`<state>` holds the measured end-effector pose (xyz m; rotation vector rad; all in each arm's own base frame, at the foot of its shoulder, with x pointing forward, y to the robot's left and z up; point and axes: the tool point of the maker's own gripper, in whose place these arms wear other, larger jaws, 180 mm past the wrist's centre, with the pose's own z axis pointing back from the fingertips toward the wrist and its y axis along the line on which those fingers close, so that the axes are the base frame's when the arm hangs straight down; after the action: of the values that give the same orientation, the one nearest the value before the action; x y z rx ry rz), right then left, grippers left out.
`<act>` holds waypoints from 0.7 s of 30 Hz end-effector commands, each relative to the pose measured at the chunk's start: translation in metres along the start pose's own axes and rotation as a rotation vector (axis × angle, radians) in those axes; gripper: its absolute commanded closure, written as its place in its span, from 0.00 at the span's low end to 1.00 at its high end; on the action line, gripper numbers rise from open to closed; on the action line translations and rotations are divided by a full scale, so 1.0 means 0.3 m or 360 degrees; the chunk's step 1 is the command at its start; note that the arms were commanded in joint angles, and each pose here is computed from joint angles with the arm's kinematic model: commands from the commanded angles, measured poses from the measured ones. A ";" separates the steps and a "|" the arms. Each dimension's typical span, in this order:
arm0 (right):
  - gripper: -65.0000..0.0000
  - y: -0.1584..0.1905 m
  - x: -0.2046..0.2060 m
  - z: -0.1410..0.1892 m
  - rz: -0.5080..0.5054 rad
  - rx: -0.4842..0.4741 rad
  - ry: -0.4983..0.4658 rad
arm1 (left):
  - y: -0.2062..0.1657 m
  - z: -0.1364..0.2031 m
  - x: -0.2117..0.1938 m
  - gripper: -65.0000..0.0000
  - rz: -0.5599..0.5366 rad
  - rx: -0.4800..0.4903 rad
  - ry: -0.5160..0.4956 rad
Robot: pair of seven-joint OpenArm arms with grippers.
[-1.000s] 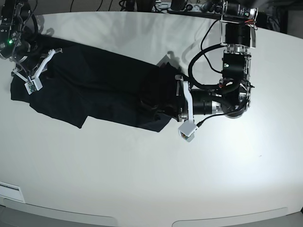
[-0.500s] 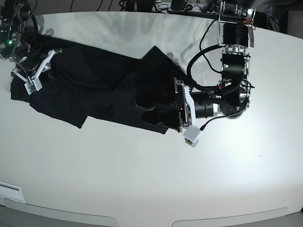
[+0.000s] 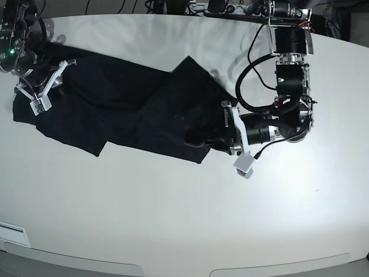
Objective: Fold the T-shirt properly
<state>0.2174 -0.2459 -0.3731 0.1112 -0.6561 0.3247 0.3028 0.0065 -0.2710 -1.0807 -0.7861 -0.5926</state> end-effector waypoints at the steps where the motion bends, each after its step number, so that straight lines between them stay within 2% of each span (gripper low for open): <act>1: 0.67 -0.014 0.039 0.015 0.0031 -0.0008 -0.0056 | -0.020 -0.014 0.034 1.00 -0.0069 -0.0027 -0.0017; 5: 0.67 -0.014 0.041 0.015 0.0032 -0.0009 -0.0058 | -0.002 -0.074 -0.058 1.00 -0.0155 0.0060 0.0215; 10: 0.67 -0.037 0.092 0.015 0.0041 -0.0046 -0.0095 | 0.073 -0.087 -0.106 1.00 -0.0270 0.0254 0.0330; 14: 0.67 -0.074 0.214 0.046 0.0076 -0.0117 -0.0243 | 0.133 -0.090 -0.162 1.00 -0.0158 0.0294 0.0341; 17: 0.58 -0.126 0.308 0.098 0.0072 -0.0227 -0.0353 | 0.173 -0.092 -0.230 1.00 -0.0029 0.0303 0.0379; 19: 0.51 -0.176 0.326 0.133 0.0021 -0.0312 -0.0379 | 0.190 -0.090 -0.269 1.00 0.0029 0.0311 0.0413; 21: 0.49 -0.223 0.325 0.166 -0.0052 -0.0374 -0.0406 | 0.205 -0.083 -0.295 1.00 0.0058 0.0325 0.0442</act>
<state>0.2787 -0.2911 -0.2851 -0.0506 -0.9064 0.1882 0.2989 0.0072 -0.3826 -0.8365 -0.5672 -0.5738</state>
